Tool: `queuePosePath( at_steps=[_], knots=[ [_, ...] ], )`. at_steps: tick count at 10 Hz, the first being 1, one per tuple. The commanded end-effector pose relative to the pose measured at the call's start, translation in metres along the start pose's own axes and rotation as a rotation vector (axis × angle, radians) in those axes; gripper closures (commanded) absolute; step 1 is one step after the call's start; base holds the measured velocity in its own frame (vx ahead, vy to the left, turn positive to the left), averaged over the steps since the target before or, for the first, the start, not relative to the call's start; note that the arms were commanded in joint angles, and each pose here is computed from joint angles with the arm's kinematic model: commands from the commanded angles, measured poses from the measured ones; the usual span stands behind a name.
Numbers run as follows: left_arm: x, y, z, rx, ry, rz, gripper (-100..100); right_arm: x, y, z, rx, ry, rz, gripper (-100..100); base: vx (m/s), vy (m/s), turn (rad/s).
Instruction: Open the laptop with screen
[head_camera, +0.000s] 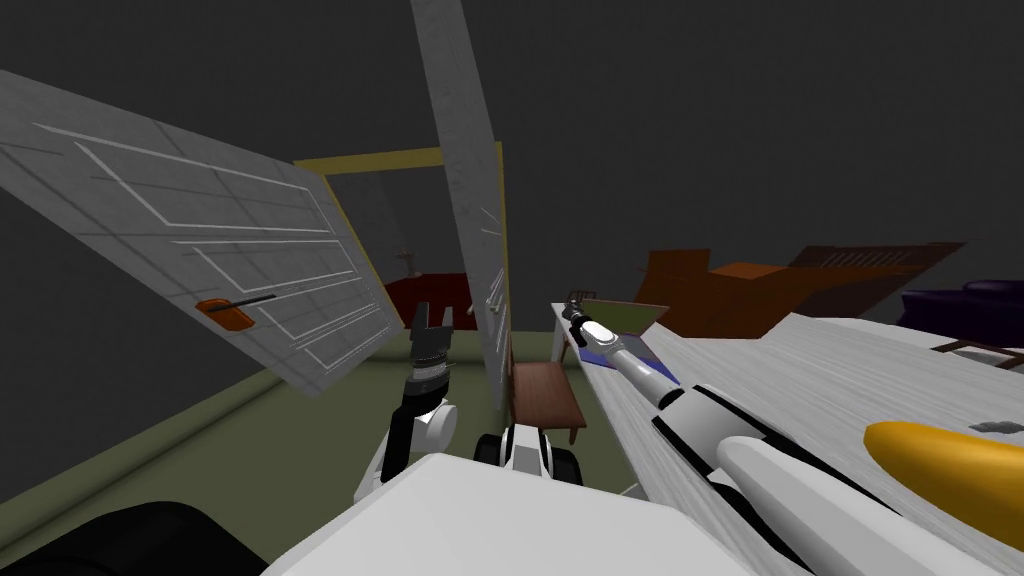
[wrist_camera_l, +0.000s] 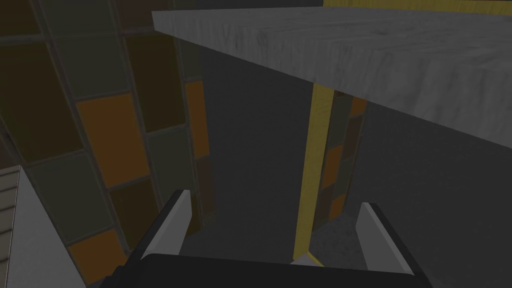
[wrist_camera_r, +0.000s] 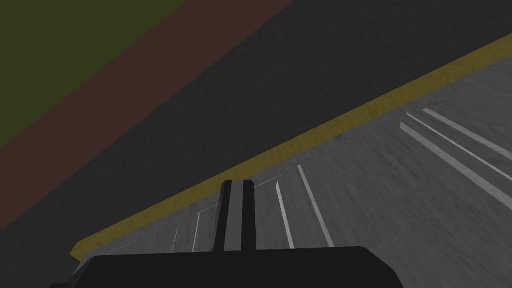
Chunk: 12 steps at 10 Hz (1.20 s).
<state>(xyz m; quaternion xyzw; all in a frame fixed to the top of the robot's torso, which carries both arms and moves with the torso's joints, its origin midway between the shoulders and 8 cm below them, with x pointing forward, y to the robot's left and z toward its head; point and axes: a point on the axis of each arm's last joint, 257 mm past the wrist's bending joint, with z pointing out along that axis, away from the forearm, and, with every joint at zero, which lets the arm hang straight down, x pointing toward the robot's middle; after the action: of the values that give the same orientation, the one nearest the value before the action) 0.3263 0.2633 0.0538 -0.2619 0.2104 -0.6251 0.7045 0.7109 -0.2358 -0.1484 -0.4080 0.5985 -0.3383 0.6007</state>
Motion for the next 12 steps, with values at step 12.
queuePosePath(
  at_steps=[12],
  knots=[
    [0.0, 0.0, 0.0, 0.0, 0.0, 0.0, 0, -0.041, 0.038, -0.03, 0.075, -0.027, -0.06, 100, 0.002, -0.021, 0.016]
  ],
)
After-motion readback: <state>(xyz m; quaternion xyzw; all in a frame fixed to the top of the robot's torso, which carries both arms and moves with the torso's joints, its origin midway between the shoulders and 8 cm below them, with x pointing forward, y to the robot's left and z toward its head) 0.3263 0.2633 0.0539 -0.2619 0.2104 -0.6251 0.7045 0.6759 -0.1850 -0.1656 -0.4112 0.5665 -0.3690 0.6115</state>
